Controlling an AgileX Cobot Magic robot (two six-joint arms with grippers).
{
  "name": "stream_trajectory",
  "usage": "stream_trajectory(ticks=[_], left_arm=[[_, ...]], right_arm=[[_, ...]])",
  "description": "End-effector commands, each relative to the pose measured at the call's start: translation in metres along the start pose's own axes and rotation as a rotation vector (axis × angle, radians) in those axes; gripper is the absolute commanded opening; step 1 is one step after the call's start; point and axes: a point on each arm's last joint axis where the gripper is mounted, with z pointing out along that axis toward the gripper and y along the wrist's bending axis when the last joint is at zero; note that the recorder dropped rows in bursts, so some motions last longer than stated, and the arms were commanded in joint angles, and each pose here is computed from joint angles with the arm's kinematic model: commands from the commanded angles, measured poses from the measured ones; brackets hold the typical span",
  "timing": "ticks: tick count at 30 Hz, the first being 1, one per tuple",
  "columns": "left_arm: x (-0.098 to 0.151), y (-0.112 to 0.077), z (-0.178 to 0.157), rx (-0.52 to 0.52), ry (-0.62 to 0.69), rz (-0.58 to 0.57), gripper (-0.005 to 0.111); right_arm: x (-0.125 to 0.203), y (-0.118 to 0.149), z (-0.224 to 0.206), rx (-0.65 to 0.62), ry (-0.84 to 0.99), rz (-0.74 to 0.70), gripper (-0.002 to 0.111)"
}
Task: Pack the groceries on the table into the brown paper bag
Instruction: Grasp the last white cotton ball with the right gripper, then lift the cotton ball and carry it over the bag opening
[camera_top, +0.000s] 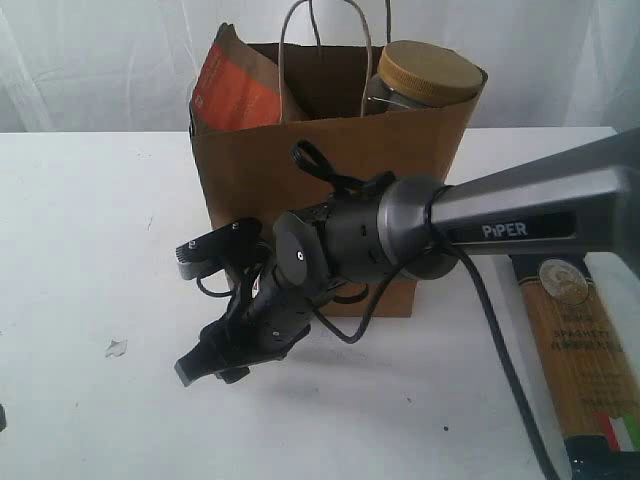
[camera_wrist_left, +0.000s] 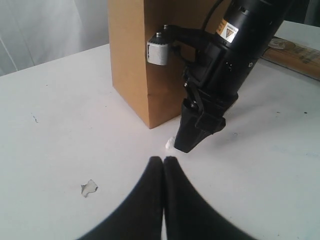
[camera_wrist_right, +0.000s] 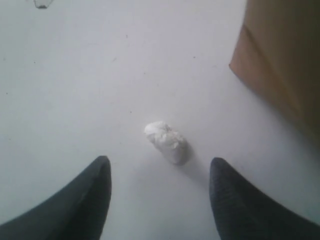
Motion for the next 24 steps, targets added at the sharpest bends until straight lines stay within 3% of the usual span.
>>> stream_trajectory(ticks=[1, 7, 9, 11, 13, 24], left_arm=[[0.000, 0.000, 0.000, 0.003, -0.005, -0.010, 0.000], [0.000, 0.000, 0.000, 0.003, -0.005, -0.010, 0.000], [0.000, 0.000, 0.000, 0.003, -0.005, -0.010, 0.000], [0.000, 0.000, 0.000, 0.003, -0.005, -0.010, 0.000], [0.000, 0.000, 0.000, 0.003, -0.005, -0.010, 0.000], [0.000, 0.000, 0.000, 0.003, -0.005, -0.010, 0.000]], right_arm=[[-0.007, -0.005, 0.003, 0.009, -0.022, 0.004, 0.054], [-0.003, -0.005, 0.019, 0.012, 0.011, -0.014, 0.052], [0.004, -0.007, 0.031, 0.013, 0.053, -0.014, 0.039], [0.008, -0.007, 0.032, 0.009, 0.089, -0.014, 0.014], [0.012, -0.007, 0.029, 0.005, 0.125, -0.013, 0.001], [0.031, 0.003, -0.053, -0.009, 0.043, -0.096, 0.000]])
